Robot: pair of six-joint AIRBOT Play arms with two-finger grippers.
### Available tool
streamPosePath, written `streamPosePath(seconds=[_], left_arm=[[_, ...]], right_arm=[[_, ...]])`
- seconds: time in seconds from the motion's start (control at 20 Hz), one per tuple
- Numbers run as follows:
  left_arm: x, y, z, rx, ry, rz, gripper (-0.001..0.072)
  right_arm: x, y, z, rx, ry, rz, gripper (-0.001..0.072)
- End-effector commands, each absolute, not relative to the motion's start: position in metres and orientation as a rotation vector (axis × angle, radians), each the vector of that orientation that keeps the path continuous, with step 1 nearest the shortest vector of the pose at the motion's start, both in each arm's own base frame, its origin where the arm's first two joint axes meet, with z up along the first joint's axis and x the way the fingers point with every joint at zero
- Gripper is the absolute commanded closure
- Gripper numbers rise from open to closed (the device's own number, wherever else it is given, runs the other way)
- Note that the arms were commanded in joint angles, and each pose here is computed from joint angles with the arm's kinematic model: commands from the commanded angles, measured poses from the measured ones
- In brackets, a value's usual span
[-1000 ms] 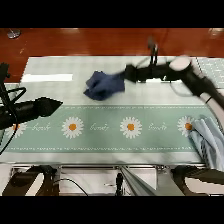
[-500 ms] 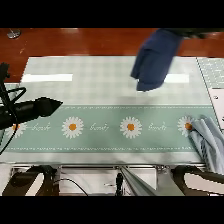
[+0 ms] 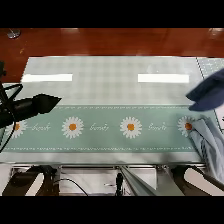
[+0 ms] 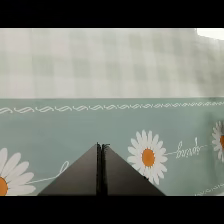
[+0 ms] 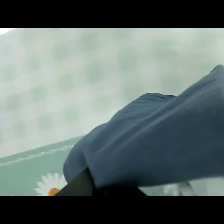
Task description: Fold the shirts.
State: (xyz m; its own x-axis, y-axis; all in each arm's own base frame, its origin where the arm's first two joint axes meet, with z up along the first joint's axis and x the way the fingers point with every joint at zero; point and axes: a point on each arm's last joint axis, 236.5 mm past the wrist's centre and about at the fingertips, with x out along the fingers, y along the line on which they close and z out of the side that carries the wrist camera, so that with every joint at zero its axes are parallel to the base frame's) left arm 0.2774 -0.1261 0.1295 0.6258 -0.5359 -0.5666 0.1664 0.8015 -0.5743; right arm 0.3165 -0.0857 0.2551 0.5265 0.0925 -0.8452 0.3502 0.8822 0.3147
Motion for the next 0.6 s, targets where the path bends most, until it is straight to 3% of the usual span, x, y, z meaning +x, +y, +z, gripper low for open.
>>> streamPosePath(seconds=[0.0, 0.2, 0.4, 0.45, 0.5, 0.55], left_arm=[[0.280, -0.125, 0.131, -0.507, 0.785, -0.416, 0.0686], [0.281, -0.124, 0.132, -0.507, 0.783, -0.416, 0.0686], [0.282, -0.124, 0.133, -0.494, 0.773, -0.418, 0.0685], [0.282, -0.124, 0.133, -0.495, 0.772, -0.419, 0.0686], [0.282, -0.124, 0.133, -0.495, 0.773, -0.419, 0.0685], [0.282, -0.124, 0.133, -0.494, 0.772, -0.418, 0.0686]], right_arm=[[0.246, -0.135, 0.239, 0.538, 1.065, -0.457, 0.0687], [0.135, -0.182, 0.204, 0.540, 1.149, -0.870, 0.0687], [0.051, -0.180, 0.173, 0.646, 1.171, -1.181, 0.0683], [0.033, -0.180, 0.168, 0.665, 1.163, -1.275, 0.0563], [0.020, -0.180, 0.163, 0.678, 1.144, -1.350, 0.0260], [0.022, -0.182, 0.160, 0.669, 1.124, -1.346, 0.0107]])
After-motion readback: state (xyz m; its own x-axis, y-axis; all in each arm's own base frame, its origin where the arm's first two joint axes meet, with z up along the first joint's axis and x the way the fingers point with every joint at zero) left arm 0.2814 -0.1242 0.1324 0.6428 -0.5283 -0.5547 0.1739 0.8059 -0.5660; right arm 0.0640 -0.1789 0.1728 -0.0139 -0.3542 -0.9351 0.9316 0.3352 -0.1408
